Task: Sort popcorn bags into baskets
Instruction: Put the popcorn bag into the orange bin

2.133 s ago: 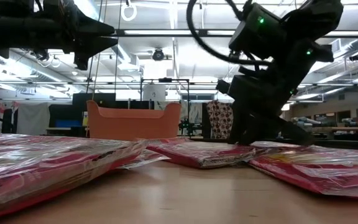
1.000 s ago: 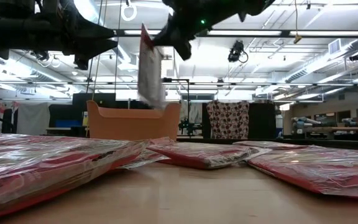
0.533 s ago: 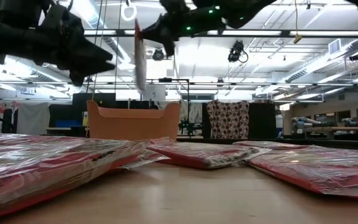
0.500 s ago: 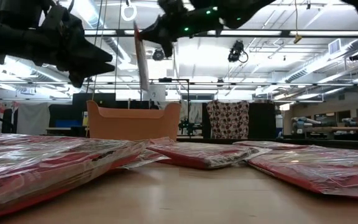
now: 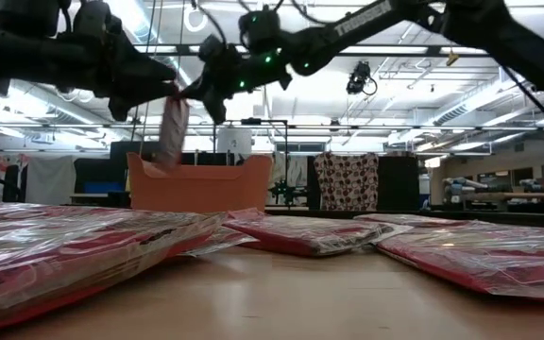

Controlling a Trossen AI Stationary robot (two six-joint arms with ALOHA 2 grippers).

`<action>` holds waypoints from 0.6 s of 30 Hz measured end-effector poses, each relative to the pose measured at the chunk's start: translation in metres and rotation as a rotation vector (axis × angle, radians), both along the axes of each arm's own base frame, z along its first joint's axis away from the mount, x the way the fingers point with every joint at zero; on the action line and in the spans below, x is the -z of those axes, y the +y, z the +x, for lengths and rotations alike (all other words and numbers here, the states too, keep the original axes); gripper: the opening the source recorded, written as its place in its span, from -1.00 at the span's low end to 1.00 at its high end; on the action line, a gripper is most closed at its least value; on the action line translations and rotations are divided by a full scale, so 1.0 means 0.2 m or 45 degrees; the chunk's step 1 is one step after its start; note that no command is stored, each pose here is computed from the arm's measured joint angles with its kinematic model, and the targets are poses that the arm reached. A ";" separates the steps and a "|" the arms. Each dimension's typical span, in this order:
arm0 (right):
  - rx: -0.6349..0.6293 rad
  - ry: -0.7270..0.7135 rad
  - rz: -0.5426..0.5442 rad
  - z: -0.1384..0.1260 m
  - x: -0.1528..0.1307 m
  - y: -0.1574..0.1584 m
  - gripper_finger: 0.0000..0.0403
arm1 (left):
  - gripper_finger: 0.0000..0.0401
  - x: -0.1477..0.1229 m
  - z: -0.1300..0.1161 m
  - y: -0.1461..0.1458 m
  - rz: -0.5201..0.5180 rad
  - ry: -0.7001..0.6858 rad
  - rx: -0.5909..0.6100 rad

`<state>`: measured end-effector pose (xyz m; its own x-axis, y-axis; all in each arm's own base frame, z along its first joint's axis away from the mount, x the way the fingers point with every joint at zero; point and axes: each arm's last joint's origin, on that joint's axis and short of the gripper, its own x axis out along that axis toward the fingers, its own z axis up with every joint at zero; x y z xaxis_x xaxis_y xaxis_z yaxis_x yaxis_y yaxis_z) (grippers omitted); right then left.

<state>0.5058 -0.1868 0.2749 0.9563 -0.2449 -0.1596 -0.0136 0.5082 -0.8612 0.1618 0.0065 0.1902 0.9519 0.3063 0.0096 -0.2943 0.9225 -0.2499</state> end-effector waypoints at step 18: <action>-0.118 -0.070 0.050 -0.10 -0.04 -0.25 -0.97 | -0.21 -0.01 -0.01 0.02 0.071 -0.011 -0.163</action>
<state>0.4855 -0.2367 0.2828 0.9822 -0.1493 -0.1143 -0.0157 0.5405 -0.8412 0.1604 0.0105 0.1932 0.9048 0.4241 0.0379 -0.4087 0.8900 -0.2020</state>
